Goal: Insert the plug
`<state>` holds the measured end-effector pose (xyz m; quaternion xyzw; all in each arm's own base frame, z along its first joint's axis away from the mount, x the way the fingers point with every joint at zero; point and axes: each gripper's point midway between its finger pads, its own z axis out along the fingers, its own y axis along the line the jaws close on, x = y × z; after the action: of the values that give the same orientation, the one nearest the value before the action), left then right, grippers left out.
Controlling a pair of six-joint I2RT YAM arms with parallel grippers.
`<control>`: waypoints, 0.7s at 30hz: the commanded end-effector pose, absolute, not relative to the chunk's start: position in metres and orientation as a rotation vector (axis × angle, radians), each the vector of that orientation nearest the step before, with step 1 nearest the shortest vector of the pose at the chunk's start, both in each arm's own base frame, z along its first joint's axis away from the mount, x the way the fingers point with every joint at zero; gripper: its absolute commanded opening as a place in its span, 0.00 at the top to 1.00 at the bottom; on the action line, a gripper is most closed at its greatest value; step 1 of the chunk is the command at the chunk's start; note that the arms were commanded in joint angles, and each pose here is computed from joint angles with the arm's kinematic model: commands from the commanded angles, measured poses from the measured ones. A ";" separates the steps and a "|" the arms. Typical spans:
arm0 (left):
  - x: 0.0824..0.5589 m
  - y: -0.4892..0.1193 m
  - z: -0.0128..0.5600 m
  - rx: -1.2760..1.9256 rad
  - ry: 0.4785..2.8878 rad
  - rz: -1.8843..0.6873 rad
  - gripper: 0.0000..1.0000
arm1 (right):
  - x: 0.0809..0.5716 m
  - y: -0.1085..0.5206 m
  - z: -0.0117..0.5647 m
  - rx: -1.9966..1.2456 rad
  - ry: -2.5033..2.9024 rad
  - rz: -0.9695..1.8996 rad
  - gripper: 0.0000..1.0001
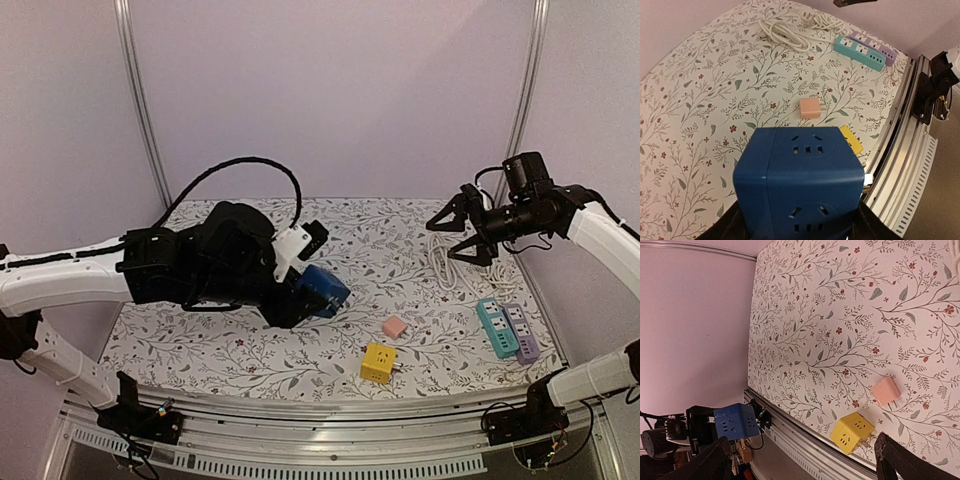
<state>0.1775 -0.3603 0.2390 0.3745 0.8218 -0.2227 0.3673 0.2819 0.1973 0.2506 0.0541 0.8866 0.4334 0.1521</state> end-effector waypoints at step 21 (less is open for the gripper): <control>0.181 -0.436 0.282 1.415 1.584 -0.284 0.49 | 0.202 0.336 0.274 -0.247 2.755 1.421 0.03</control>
<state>0.1827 -0.4257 0.2638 0.5703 0.6733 -0.1190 0.4551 0.2004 0.3333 0.2779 -0.0905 0.8779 0.4698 0.0178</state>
